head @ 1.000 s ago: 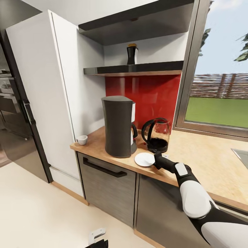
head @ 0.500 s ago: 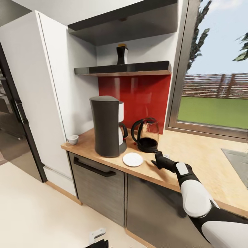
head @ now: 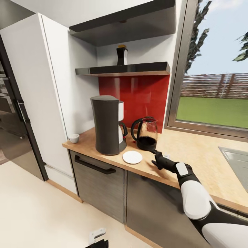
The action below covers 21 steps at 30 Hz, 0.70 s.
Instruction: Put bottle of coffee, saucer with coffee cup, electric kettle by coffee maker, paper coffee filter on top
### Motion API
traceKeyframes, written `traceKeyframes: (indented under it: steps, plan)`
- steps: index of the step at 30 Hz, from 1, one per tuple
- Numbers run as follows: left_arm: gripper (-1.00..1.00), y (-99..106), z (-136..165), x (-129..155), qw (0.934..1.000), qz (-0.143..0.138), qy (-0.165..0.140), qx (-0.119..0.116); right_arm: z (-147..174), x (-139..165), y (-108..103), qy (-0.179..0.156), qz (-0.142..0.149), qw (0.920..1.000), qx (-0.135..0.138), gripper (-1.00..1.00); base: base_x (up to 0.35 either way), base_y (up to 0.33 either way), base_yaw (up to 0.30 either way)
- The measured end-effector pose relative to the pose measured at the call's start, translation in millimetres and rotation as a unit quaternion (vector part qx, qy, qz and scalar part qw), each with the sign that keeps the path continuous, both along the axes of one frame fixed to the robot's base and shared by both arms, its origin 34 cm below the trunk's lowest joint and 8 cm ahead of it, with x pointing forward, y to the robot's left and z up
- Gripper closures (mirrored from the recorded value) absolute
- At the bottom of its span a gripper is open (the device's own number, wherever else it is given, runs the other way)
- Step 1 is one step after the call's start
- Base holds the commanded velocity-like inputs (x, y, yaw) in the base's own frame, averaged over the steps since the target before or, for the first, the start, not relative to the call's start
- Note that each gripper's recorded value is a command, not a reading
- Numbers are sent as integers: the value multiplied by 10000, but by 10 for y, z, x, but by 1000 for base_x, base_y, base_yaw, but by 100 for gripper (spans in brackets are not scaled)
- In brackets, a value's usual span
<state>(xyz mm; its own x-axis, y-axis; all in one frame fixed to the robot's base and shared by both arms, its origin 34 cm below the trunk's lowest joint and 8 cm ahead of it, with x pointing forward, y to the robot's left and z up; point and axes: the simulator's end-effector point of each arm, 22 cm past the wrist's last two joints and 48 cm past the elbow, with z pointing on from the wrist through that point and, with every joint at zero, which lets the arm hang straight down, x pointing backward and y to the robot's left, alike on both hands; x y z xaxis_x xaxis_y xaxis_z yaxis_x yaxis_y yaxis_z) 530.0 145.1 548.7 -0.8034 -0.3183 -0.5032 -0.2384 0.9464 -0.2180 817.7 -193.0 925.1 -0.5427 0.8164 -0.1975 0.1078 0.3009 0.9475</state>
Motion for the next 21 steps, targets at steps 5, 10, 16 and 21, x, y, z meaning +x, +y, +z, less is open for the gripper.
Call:
traceKeyframes:
  steps: [5, 10, 16, 21]
  plan:
    - [-100, 0, -2, -2, 10000, 1, 3, 0, 38, 8, -179, -73, -110, 9993, -350, -100, 0, 0, 0]
    - [-100, -9, 0, 0, 10000, -3, 1, -5, 273, 49, -290, -320, -77, 9961, -823, -100, 0, 0, 0]
    - [-100, -13, 0, 0, 10000, -5, 0, -10, 408, 39, -333, -393, -50, 9954, -876, -100, 0, 0, 0]
    - [-100, -13, 0, 0, 10000, -8, 0, -7, 430, 21, -315, -376, 12, 9956, -858, -100, 0, 0, 0]
